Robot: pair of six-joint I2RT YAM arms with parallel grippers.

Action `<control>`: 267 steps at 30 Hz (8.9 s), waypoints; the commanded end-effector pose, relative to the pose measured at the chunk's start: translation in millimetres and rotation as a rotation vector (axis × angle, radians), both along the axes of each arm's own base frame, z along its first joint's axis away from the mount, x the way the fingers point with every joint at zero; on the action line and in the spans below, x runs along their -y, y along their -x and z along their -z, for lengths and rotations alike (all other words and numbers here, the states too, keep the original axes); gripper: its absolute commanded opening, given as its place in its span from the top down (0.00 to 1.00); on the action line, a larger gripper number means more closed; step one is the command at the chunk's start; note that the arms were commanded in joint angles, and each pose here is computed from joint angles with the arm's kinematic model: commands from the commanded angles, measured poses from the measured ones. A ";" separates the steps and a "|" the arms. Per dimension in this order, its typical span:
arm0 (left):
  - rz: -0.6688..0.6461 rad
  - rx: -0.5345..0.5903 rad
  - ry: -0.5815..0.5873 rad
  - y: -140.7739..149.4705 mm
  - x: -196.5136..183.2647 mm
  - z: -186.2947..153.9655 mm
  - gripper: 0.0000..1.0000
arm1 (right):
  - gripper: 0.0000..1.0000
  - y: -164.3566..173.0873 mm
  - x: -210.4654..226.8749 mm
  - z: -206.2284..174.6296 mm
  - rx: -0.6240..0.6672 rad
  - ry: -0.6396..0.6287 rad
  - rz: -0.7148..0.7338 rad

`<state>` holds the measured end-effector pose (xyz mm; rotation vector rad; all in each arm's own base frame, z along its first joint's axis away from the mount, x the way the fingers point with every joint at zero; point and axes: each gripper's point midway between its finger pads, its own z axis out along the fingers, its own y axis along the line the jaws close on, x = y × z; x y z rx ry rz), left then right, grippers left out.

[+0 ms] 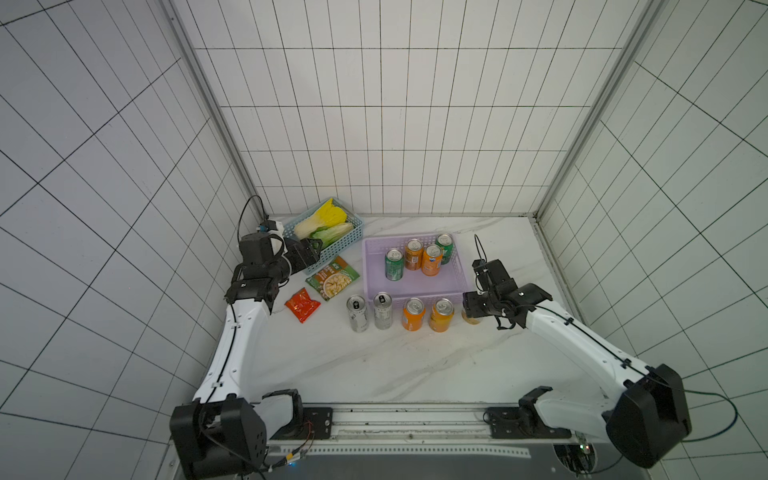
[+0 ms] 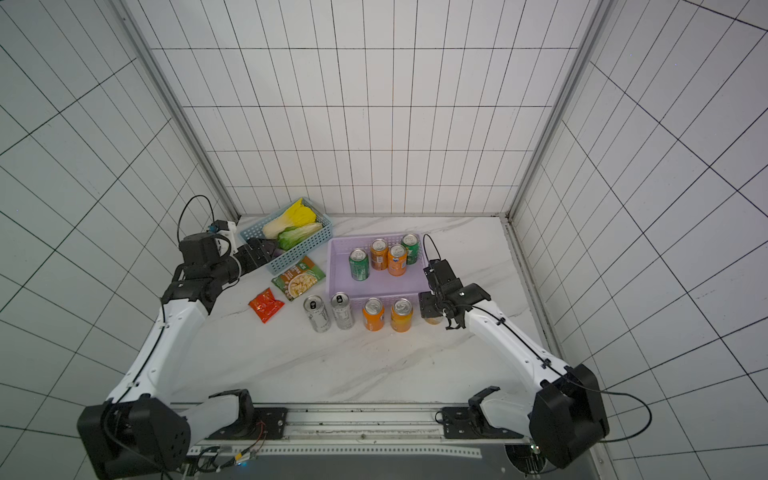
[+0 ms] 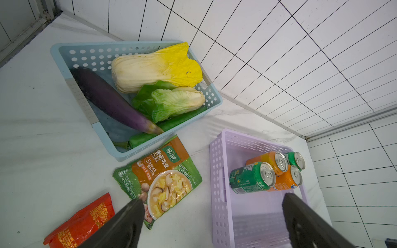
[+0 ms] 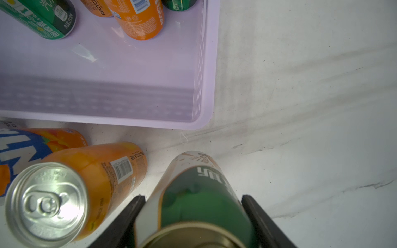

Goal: Take out the drinks from the basket
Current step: Place the drink at the center of the board, then pick up the drink from the basket, then place the drink at the center of the board.

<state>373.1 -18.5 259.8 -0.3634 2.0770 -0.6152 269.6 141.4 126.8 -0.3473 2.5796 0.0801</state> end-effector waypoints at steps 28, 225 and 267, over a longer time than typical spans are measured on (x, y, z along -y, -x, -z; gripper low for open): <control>0.001 0.025 0.002 -4.1 -2.1 -4.5 0.02 | 0.30 -8.3 -7.5 35.2 -0.001 -0.022 0.035; 0.668 -0.110 -0.529 189.2 197.3 -28.5 0.44 | 0.01 -78.5 134.2 -60.1 0.197 -0.381 0.333; 0.576 -0.364 -0.578 196.1 192.2 138.1 0.41 | 0.00 -78.8 135.4 -56.8 0.188 -0.372 0.337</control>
